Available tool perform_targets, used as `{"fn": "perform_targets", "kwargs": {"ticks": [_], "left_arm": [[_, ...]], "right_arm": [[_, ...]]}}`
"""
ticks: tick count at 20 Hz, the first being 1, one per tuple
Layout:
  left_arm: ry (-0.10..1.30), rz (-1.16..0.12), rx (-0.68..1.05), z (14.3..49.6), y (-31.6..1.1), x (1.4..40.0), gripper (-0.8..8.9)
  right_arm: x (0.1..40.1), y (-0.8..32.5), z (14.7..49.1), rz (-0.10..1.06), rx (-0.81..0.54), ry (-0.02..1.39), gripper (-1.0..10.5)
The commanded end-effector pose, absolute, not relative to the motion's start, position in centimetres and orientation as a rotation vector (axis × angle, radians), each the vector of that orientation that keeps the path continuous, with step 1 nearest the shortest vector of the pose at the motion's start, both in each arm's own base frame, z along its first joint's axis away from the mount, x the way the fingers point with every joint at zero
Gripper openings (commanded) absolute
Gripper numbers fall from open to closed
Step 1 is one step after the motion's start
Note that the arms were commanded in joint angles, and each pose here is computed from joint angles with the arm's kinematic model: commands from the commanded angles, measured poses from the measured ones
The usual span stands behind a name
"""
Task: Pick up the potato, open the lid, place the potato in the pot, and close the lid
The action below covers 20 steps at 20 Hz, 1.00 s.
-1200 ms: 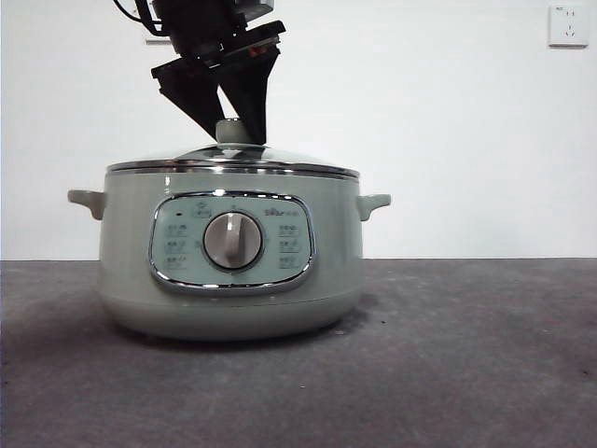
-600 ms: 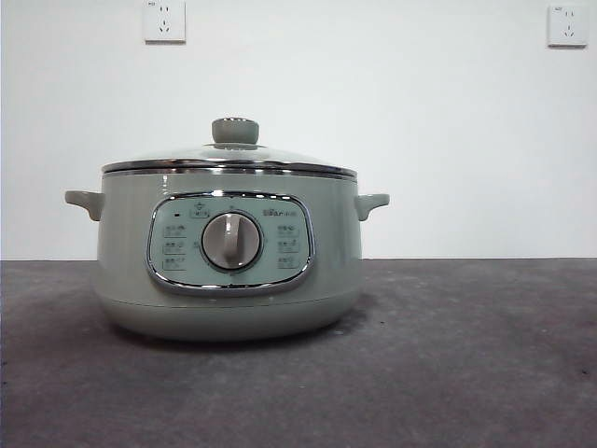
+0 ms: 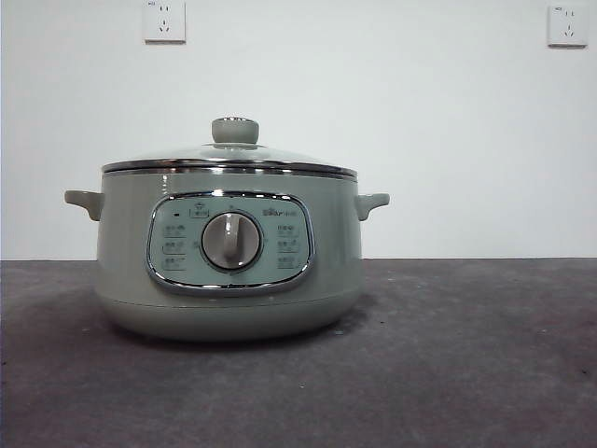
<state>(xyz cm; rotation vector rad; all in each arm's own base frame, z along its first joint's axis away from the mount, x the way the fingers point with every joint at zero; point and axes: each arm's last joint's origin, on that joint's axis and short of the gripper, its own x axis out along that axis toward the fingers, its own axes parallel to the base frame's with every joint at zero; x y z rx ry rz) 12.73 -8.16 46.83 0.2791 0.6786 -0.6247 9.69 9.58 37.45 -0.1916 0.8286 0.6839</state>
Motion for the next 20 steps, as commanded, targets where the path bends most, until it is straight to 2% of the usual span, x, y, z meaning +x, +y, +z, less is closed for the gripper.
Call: {"fn": "perform_targets", "kwargs": {"ticks": [1,9,12,14,16,18,20], "left_arm": [[0.688,-0.623,0.265,46.7,-8.3,12.9,-0.03],[0.773,-0.63,0.284,45.4,-10.0,15.4,-0.03],[0.746,-0.561,0.297,45.5,-9.2,16.4,-0.03],[0.688,-0.566,0.437,45.6,-7.7,16.0,-0.03],[0.56,-0.506,0.386,44.4,-6.2,16.0,-0.03],[0.361,-0.435,0.283,41.3,-4.8,15.9,-0.03],[0.185,-0.332,0.186,36.4,-3.3,15.1,-0.03]], "right_arm": [[9.6,9.5,37.1,0.671,-0.216,0.852,0.0],[9.7,9.3,37.0,0.605,-0.247,0.845,0.0],[9.7,9.3,37.0,0.606,-0.247,0.844,0.0],[9.7,9.3,37.0,0.605,-0.247,0.845,0.0],[9.7,9.3,37.0,0.605,-0.247,0.845,0.0],[9.7,9.3,37.0,0.605,-0.247,0.845,0.0],[9.7,9.3,37.0,0.605,-0.247,0.845,0.0]]}}
